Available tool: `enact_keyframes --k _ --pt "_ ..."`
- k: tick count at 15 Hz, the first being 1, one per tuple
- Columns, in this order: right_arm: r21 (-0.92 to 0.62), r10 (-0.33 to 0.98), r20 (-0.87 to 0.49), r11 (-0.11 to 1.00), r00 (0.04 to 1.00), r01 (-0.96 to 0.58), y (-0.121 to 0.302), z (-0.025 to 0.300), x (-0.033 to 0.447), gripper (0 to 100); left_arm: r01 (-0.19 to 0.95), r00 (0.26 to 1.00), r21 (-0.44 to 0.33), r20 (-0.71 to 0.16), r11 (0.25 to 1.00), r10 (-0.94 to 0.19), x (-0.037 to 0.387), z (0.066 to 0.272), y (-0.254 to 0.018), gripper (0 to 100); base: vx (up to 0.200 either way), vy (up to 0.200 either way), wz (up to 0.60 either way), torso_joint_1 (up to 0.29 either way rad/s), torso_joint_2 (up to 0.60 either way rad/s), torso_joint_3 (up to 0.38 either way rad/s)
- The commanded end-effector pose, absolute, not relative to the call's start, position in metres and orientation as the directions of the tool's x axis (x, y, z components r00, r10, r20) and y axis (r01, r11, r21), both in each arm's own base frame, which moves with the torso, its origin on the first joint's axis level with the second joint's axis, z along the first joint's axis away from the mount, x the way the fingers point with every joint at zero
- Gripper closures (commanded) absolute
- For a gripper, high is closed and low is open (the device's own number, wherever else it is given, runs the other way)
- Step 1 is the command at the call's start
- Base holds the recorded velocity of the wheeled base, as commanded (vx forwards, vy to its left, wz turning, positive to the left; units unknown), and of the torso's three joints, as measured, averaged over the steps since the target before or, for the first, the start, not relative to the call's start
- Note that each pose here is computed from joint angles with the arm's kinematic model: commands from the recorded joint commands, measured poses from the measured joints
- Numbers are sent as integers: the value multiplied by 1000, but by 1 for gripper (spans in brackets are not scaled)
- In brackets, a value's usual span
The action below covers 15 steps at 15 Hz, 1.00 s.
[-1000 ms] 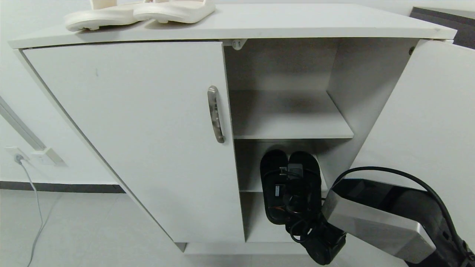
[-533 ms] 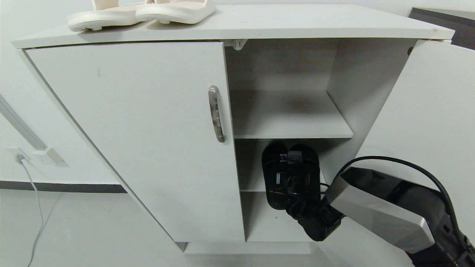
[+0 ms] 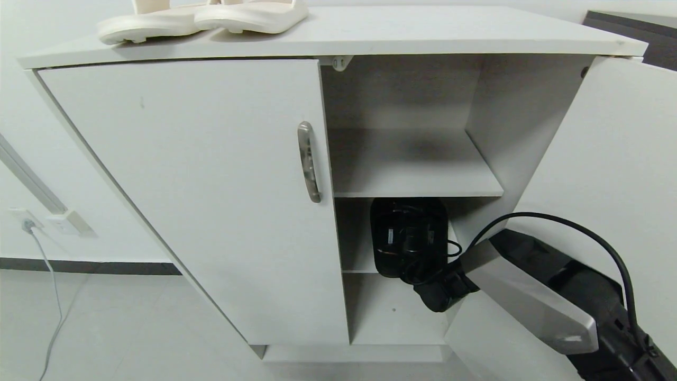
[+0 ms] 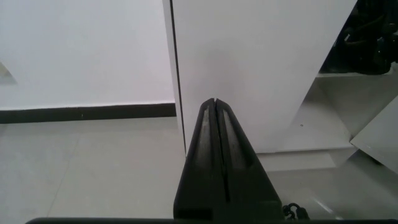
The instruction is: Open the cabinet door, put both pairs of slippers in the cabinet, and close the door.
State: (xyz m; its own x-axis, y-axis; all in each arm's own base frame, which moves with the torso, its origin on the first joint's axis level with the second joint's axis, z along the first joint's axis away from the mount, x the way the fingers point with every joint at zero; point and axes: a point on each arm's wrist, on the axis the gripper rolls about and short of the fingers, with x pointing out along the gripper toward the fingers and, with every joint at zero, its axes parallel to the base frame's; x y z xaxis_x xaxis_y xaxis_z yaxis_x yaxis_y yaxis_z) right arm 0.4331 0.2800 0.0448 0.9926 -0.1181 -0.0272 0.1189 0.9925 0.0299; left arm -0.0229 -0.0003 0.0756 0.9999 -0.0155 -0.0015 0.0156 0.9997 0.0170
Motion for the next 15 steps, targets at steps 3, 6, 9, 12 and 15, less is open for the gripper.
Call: enact_keyframes --k 3,6,9,12,15 --pt "33 -126 -23 991 992 126 282 39 441 100 15 1000 17 -2 1000 -15 -23 76 0 100 0 0 0 0 0 0" --pt "28 -129 -29 991 991 130 281 35 442 100 15 1000 17 -2 1000 -15 -23 76 0 100 0 0 0 0 0 0" --pt "24 -129 -33 991 991 130 281 32 442 100 15 1000 14 -2 1000 -15 -23 76 0 100 0 0 0 0 0 0" --pt "22 -132 -36 991 991 133 281 30 442 0 15 1000 14 -2 1000 -15 -23 76 0 100 0 0 0 0 0 0" --pt "18 -149 -37 989 988 150 279 35 434 0 14 1000 6 -2 1000 -14 -23 76 0 100 0 0 0 0 0 0"
